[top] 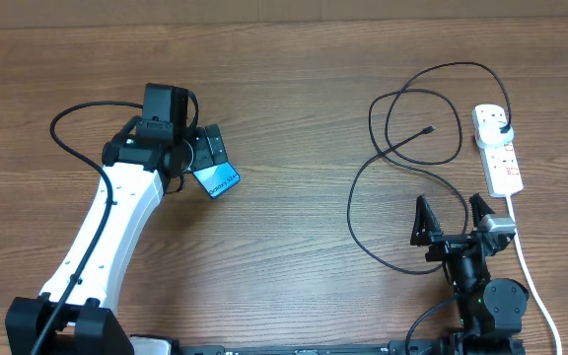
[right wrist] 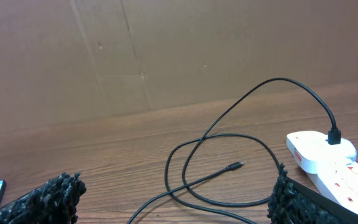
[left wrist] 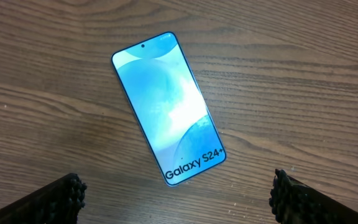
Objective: Plug charger to phone and switch on socket
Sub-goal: 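Move the left gripper over the blue-screened phone, then lower the left gripper and grasp the phone's short end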
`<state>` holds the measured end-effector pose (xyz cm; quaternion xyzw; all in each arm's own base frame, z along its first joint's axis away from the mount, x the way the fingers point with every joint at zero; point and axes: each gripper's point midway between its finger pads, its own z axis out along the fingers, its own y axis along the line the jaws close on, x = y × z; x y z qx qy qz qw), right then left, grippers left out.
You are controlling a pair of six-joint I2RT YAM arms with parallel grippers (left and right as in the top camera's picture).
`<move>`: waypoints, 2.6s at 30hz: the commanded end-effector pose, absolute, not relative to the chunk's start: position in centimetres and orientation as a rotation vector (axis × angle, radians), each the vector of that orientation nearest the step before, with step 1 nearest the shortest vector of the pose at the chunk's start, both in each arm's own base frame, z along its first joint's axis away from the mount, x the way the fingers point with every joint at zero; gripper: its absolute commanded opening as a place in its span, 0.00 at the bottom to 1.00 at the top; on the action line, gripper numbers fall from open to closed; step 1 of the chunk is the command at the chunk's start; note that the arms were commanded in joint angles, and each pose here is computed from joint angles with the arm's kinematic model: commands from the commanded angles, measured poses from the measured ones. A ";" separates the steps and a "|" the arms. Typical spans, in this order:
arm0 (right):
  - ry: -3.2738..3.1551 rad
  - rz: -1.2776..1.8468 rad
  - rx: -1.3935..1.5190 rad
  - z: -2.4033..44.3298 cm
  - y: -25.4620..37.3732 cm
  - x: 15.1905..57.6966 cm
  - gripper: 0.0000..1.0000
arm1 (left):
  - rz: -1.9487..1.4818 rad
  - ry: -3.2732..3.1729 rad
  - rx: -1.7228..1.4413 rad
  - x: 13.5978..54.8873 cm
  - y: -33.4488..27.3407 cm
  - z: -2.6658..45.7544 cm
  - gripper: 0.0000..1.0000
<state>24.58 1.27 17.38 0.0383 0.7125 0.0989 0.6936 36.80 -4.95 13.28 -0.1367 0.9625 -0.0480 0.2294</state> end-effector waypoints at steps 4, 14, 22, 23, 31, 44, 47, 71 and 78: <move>1.588 0.221 0.091 17.2 1.2 24.6 1.00 | -0.129 2.635 -0.435 37.0 -4.9 14.0 1.00; 1.588 0.221 0.091 17.2 1.2 24.6 1.00 | -0.141 2.627 -0.490 37.0 -4.9 14.0 1.00; 1.588 0.221 0.091 17.2 1.2 24.6 1.00 | -0.145 2.618 -0.493 39.1 -5.2 15.9 1.00; 1.588 0.221 0.091 17.2 1.2 24.6 1.00 | -0.135 2.635 -0.509 39.3 -5.2 15.7 1.00; 1.588 0.221 0.091 17.2 1.2 24.6 1.00 | -0.071 2.803 -0.776 39.7 -5.3 9.0 1.00; 1.588 0.221 0.091 17.2 1.2 24.6 1.00 | -0.241 2.886 -1.103 40.9 -6.4 -0.1 1.00; 1.588 0.221 0.091 17.2 1.2 24.6 1.00 | -0.226 2.902 -1.133 40.7 -6.0 -1.1 1.00; 1.588 0.221 0.091 17.2 1.2 24.6 1.00 | -0.197 2.980 -0.739 42.3 -6.7 1.0 1.00; 1.588 0.221 0.091 17.2 1.2 24.6 1.00 | -0.166 3.001 -0.925 41.3 -6.6 -0.9 1.00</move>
